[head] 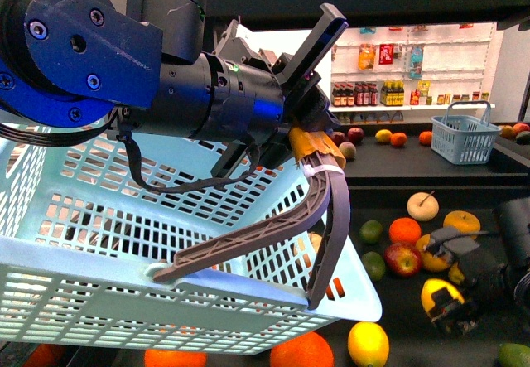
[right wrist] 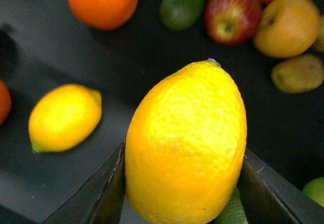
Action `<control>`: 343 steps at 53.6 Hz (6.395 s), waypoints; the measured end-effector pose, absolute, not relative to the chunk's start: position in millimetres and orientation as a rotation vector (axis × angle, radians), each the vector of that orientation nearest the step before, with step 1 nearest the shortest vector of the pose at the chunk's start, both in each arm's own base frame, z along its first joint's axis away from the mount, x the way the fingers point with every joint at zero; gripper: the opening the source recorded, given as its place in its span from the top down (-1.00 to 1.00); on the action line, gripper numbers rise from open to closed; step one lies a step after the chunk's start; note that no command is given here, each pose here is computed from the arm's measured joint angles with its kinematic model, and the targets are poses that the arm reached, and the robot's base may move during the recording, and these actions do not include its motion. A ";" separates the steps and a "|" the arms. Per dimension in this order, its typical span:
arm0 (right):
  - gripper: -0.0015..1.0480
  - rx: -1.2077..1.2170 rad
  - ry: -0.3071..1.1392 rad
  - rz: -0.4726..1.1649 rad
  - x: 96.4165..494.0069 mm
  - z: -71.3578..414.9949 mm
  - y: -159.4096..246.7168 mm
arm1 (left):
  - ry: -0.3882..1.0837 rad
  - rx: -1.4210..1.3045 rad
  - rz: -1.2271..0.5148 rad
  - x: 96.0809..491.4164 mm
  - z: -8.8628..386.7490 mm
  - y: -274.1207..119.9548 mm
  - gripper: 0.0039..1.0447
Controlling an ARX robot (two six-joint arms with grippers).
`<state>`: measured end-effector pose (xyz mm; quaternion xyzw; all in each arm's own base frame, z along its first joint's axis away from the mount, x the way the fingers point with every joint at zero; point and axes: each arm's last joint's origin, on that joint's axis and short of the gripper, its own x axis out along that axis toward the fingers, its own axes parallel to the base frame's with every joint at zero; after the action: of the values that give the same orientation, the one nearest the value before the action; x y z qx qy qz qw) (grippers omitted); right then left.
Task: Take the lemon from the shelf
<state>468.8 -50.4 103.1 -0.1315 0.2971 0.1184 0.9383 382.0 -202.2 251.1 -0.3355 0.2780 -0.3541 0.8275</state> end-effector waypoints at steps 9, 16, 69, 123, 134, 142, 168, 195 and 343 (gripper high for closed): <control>-0.04 -0.199 0.460 0.276 459.9 175.6 -33.9 | 0.590 -0.713 -0.752 382.0 251.1 -202.2 0.87; -0.04 -0.150 0.374 0.337 448.9 222.6 -10.8 | 0.590 -0.713 -0.752 382.0 251.1 -202.2 0.87; -0.29 0.007 0.379 0.562 422.5 256.3 108.3 | 0.572 -0.703 -0.721 385.8 250.6 -195.7 0.87; -0.85 0.190 0.308 0.411 428.8 269.1 -2.3 | 0.592 -0.715 -0.746 383.2 250.1 -200.9 0.87; -0.85 0.168 0.379 0.229 430.1 221.0 -64.2 | 0.592 -0.716 -0.745 383.1 250.1 -201.0 0.87; -0.85 0.116 0.562 0.210 437.6 130.7 -65.2 | 0.592 -0.716 -0.745 383.1 250.1 -201.0 0.87; -0.85 0.018 0.861 0.255 466.8 -4.6 15.6 | 0.592 -0.715 -0.745 383.1 250.1 -201.0 0.87; -0.85 -0.003 0.947 0.141 489.2 -38.9 45.5 | 0.592 -0.716 -0.745 383.1 250.1 -201.0 0.87; -0.25 0.174 0.502 0.364 425.5 226.4 67.3 | 0.592 -0.715 -0.746 383.1 250.1 -201.0 0.87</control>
<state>425.5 67.3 226.4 0.0857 0.2466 0.1787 0.9486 383.1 -201.0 250.1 -0.3369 0.2787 -0.3512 0.8279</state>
